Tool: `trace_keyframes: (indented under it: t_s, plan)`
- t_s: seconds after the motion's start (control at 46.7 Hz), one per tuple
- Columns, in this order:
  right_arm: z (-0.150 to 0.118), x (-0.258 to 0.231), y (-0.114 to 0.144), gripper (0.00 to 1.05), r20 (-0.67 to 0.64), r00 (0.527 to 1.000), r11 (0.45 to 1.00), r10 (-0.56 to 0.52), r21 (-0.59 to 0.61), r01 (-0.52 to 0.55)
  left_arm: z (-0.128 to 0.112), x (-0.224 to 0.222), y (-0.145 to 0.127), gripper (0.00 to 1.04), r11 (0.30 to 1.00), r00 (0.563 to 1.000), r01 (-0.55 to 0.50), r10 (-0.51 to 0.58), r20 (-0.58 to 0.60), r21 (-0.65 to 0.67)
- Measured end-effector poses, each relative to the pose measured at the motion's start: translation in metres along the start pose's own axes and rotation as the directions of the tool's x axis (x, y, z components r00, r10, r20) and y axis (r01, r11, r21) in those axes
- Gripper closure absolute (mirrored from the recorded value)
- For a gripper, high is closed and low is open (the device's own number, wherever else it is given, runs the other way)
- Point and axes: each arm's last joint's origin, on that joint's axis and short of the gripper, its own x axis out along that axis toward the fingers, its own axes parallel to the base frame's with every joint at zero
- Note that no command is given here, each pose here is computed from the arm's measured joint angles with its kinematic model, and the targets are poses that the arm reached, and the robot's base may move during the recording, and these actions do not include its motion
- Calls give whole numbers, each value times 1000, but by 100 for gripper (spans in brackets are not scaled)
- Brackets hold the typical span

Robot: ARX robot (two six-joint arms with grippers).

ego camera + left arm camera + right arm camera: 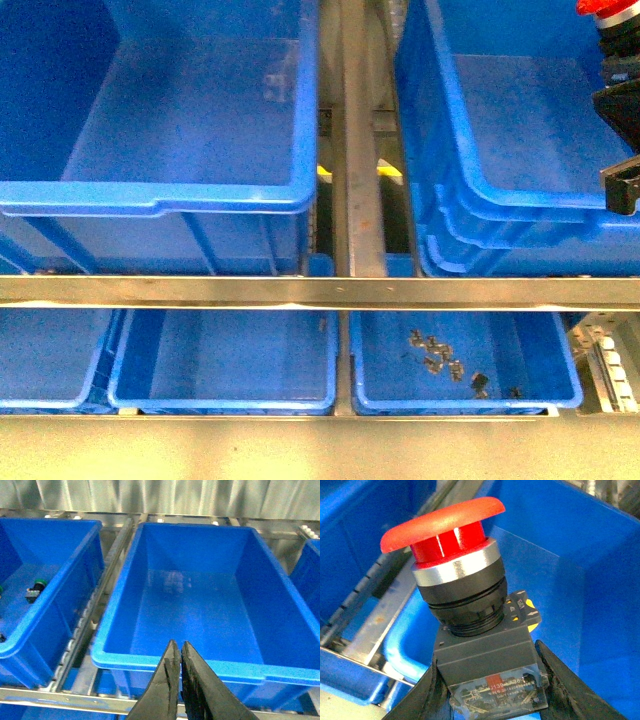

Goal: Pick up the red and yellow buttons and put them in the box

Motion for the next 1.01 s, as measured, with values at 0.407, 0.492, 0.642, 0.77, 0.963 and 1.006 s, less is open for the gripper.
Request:
trace_keyframes:
  t_s: [0.407, 0.492, 0.642, 0.77, 0.963, 1.006]
  plan:
    - [5, 5, 8, 70, 15, 1000, 1000, 4, 0, -4, 4, -15, 0, 102, 1000, 1000, 5, -5, 7, 1]
    - [9, 6, 13, 70, 28, 999, 1000, 24, -6, -24, 4, -18, 0, 102, 1000, 1000, 2, -2, 6, 1]
    - [13, 6, 17, 70, 37, 999, 999, 33, -11, -33, 5, -24, 0, 102, 1000, 1000, 1, -1, 12, 1]
    - [15, 6, 22, 70, 41, 998, 999, 49, -17, -48, 4, -29, 0, 102, 1000, 1000, 1, -1, 10, 1]
    - [18, 7, 25, 70, 44, 997, 998, 57, -20, -56, 0, -40, 0, 102, 1000, 1000, 1, -1, -6, 2]
    - [18, 8, 25, 70, 41, 998, 998, 53, -18, -52, 1, -40, 0, 102, 1000, 1000, 1, -1, -3, 3]
